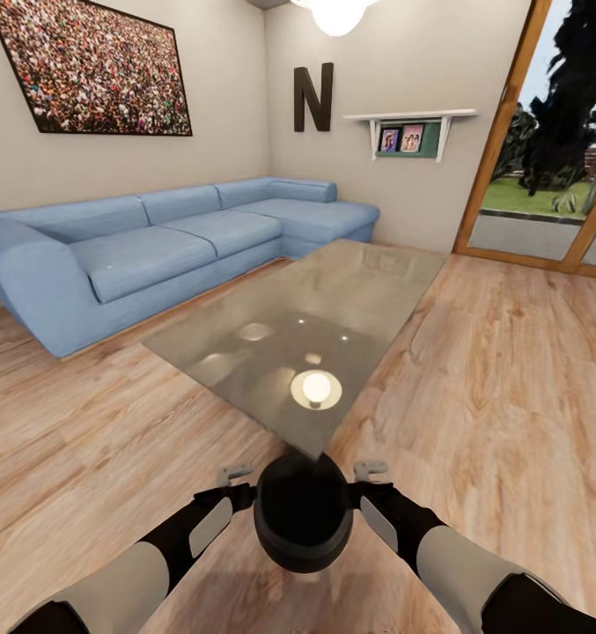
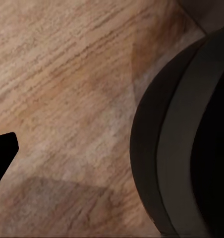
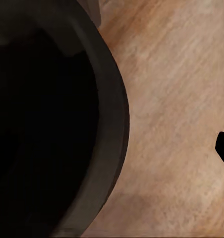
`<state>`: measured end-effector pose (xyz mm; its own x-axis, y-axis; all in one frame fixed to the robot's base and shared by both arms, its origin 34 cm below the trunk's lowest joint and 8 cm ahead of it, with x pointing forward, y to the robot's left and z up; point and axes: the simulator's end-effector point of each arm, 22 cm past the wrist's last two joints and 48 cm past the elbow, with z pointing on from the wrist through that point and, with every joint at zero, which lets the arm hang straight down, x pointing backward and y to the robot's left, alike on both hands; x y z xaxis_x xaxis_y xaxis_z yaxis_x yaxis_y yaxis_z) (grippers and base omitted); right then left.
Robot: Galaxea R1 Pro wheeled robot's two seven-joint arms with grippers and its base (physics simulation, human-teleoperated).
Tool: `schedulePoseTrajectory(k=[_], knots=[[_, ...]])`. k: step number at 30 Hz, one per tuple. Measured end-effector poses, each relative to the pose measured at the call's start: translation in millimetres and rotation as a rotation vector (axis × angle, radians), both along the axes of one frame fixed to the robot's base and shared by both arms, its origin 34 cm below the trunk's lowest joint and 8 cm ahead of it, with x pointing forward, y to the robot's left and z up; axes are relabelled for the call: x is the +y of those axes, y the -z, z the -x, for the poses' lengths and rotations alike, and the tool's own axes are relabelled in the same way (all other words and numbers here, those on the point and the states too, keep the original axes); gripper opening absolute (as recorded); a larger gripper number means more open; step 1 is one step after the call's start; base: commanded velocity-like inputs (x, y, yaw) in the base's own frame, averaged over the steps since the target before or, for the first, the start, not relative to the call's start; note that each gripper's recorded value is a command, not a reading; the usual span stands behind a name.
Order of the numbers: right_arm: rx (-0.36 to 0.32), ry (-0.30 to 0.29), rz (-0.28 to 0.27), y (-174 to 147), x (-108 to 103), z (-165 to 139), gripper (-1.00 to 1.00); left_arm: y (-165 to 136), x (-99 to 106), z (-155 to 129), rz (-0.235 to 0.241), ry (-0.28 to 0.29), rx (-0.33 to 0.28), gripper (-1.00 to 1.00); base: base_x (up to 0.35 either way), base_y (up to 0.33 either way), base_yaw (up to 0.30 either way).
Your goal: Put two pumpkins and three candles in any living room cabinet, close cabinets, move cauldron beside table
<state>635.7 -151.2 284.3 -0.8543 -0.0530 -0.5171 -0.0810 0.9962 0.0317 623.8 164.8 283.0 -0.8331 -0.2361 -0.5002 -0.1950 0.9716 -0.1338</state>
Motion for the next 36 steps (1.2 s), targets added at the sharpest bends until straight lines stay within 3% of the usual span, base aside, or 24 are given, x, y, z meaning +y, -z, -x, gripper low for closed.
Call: schedulePoseTrajectory(k=[27,36], knots=[[-0.022,0.003,0.001,-2,0,-4,1.00,0,0,0,-0.001,-0.001,0.001,1.00,-0.329,0.000,0.000],[-0.074,0.014,-0.007,-15,0,-14,1.00,-8,2,-3,-0.011,-0.005,-0.015,1.00,-0.059,0.000,0.000]])
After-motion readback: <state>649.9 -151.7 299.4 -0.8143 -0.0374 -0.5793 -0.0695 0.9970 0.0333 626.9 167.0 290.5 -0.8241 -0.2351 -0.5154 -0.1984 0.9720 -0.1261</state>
